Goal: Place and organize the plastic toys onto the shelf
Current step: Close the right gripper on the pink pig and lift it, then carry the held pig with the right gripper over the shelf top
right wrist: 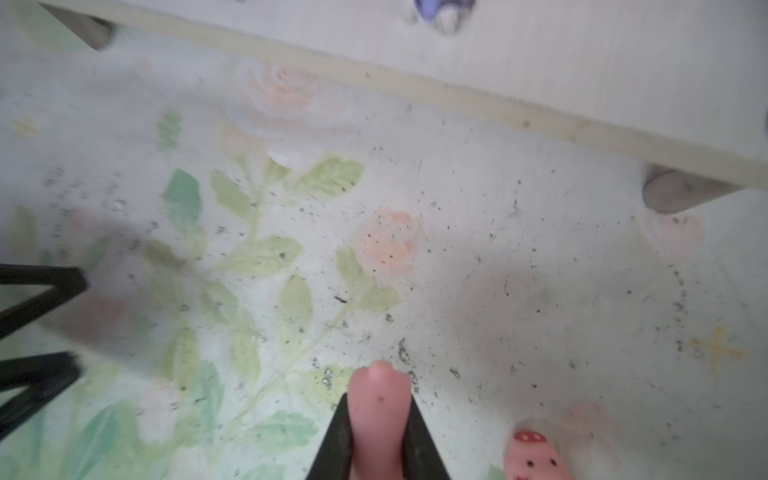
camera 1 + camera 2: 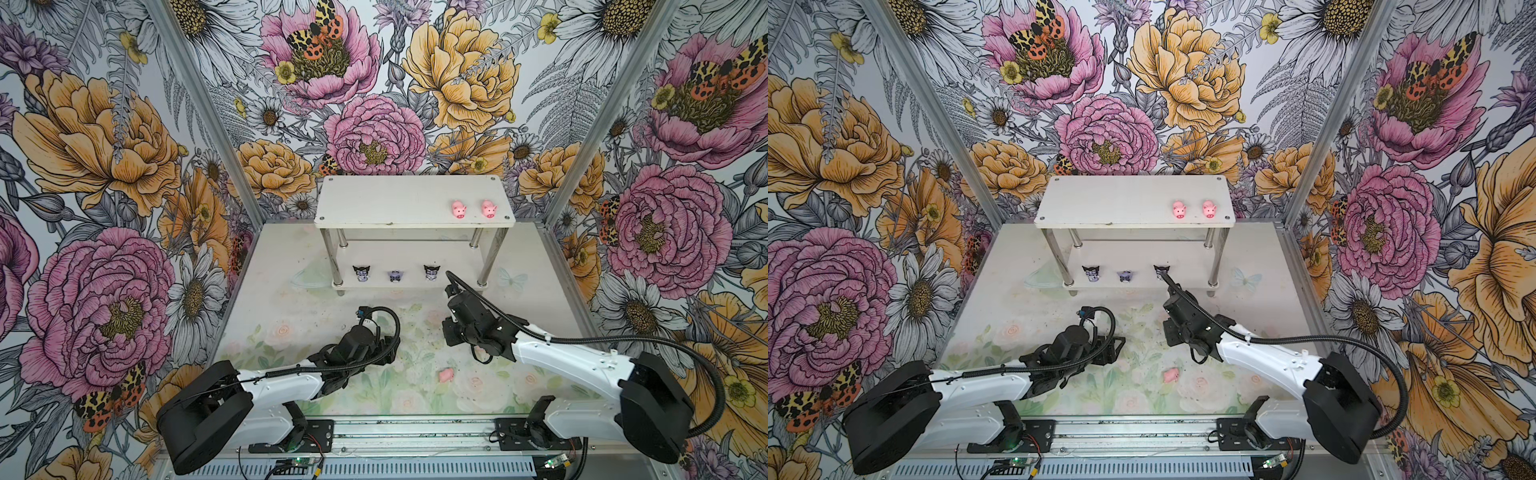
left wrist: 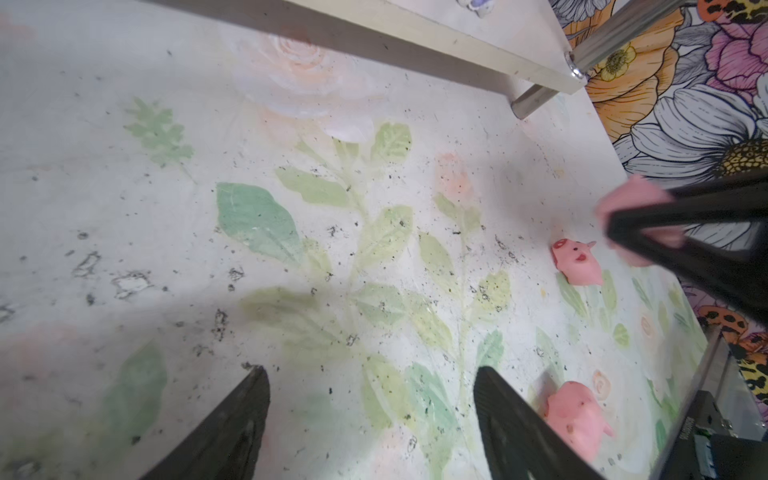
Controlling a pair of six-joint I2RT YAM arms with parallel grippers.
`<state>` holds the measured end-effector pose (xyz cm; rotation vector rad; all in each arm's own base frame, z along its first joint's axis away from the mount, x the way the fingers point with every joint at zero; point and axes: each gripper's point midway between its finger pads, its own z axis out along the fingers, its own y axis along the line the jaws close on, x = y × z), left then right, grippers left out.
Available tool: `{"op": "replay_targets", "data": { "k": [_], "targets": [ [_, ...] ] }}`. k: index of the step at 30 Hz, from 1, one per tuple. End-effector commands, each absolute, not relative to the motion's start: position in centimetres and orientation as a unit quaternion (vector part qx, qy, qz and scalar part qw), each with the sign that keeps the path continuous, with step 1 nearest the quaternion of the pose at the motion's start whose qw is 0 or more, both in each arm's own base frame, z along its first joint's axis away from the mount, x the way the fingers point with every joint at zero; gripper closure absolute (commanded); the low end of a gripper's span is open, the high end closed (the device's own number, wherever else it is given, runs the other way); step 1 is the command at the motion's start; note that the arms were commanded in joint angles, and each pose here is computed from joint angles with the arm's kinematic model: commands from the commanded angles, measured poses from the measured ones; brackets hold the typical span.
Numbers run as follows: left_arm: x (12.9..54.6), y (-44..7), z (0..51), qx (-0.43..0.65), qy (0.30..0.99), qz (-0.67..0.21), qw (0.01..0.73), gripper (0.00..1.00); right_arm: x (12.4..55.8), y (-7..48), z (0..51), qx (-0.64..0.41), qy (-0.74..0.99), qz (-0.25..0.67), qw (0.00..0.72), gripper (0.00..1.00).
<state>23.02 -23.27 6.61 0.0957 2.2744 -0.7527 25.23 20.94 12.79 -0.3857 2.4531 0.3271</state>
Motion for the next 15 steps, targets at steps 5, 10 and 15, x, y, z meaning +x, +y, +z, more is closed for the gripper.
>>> {"op": "replay_targets", "data": {
  "k": [5,10,15],
  "targets": [
    [23.3,-22.2,7.0,0.043,0.88,-0.292,0.372,0.2,25.6,20.2,29.8,-0.128,0.889,0.153,0.413,0.82],
    [22.7,-21.3,6.7,0.034,0.884,-0.287,0.368,0.21,28.3,20.8,37.7,-0.11,0.869,0.135,0.463,0.82],
    [21.7,-19.5,7.2,0.012,0.882,-0.284,0.377,0.2,31.5,22.2,42.6,-0.09,0.853,0.117,0.5,0.84]
  ]
}}
